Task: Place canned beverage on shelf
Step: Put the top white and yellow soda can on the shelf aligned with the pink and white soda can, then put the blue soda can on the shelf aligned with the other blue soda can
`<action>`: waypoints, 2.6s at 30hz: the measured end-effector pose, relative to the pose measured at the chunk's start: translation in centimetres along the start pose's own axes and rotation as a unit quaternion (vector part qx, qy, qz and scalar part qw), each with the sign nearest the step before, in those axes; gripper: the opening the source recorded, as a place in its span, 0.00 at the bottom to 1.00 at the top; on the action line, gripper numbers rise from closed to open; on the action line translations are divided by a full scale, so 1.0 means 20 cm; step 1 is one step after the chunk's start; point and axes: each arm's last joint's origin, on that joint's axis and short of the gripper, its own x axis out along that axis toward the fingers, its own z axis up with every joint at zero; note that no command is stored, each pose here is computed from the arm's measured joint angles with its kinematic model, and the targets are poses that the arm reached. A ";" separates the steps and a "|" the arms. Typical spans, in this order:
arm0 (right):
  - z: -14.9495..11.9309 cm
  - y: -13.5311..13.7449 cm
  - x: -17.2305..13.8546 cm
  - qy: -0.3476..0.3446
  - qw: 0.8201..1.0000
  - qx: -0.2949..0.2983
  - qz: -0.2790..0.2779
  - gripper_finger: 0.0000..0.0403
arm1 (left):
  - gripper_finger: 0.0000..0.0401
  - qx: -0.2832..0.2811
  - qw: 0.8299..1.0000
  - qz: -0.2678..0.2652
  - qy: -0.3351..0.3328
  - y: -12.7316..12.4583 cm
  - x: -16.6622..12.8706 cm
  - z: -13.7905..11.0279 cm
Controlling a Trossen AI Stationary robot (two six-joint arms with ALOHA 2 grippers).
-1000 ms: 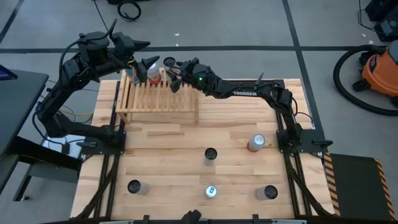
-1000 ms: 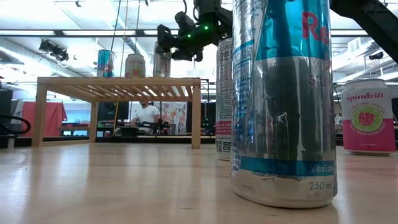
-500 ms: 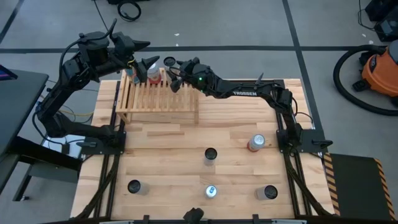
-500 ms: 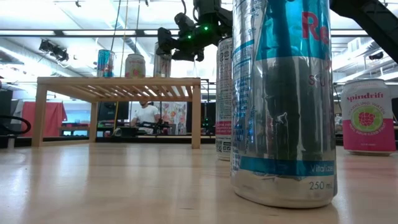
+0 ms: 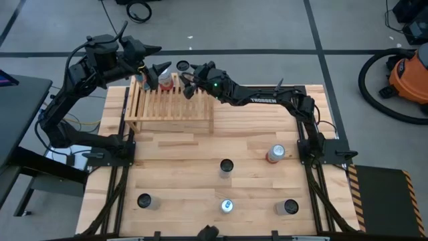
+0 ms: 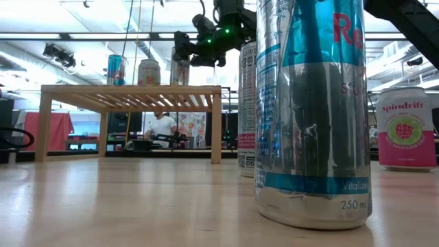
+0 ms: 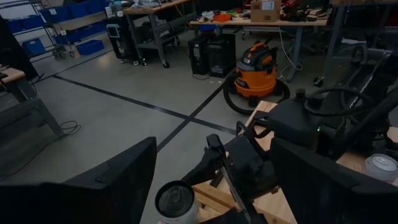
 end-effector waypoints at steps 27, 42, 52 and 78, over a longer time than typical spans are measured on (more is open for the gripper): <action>0.57 -0.11 -0.57 0.062 0.993 -0.067 0.078 0.85 | 0.79 0.014 1.000 0.001 0.016 0.00 0.00 -0.02; 0.79 -0.14 -1.07 0.112 0.963 0.005 0.244 0.85 | 0.79 -0.001 0.999 -0.004 0.053 0.00 0.00 -0.05; 0.72 0.08 -1.26 0.208 0.910 0.000 0.358 0.85 | 0.79 -0.019 0.997 -0.020 0.071 -0.01 -0.01 -0.07; 0.46 0.63 -1.57 0.337 0.863 -0.075 0.369 0.83 | 0.79 -0.020 0.986 -0.069 0.151 -0.04 -0.03 -0.15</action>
